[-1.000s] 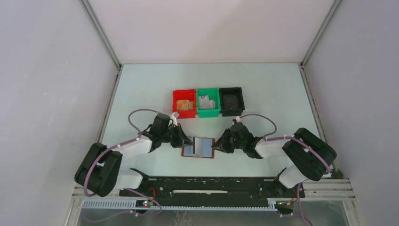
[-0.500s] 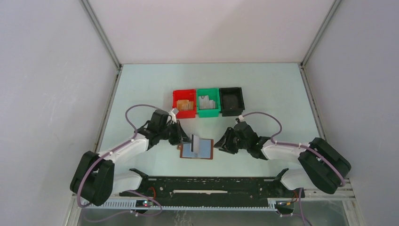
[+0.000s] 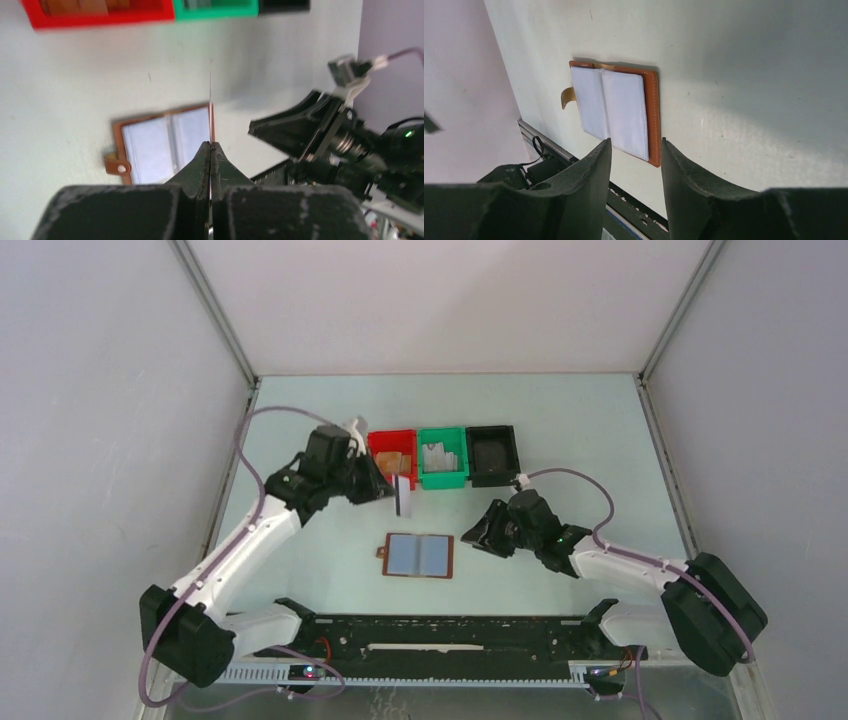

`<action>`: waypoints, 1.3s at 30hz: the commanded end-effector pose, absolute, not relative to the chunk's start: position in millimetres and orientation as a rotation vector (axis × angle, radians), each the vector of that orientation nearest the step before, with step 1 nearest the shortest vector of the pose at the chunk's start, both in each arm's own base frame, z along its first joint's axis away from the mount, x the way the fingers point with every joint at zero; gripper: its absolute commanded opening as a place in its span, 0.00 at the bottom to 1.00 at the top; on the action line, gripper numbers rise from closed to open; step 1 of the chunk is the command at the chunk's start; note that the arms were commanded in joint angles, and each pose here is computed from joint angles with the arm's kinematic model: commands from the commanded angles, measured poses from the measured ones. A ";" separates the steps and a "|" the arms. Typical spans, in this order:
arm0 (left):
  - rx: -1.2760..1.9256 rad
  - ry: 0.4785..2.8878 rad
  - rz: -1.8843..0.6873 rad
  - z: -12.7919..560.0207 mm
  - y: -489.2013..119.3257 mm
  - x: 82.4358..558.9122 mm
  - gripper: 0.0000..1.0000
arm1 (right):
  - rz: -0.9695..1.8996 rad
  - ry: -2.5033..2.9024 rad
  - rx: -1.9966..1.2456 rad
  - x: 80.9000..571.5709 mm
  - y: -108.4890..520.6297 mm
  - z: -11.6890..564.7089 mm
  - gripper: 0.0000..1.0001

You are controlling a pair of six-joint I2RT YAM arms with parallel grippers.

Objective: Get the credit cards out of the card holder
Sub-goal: Remove the credit card from the card holder, then place the credit card in the storage box.

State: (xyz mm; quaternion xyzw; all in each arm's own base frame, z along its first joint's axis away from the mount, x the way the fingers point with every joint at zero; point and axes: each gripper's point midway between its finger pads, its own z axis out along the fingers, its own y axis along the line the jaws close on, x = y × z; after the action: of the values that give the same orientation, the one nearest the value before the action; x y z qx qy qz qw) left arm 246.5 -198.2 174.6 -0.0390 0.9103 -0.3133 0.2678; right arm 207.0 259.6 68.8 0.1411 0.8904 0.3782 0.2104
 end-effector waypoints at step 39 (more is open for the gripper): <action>0.069 2.449 0.237 126.0 -270.6 448.3 0.00 | 0.870 2.413 0.453 207.3 192.9 98.7 0.52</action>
State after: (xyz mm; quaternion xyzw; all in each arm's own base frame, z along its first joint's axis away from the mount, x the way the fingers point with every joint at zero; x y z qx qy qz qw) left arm 434.0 -269.0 104.1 0.0326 0.9536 0.0709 0.2909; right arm 200.0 192.8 92.2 0.1721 0.8976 0.3193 0.2504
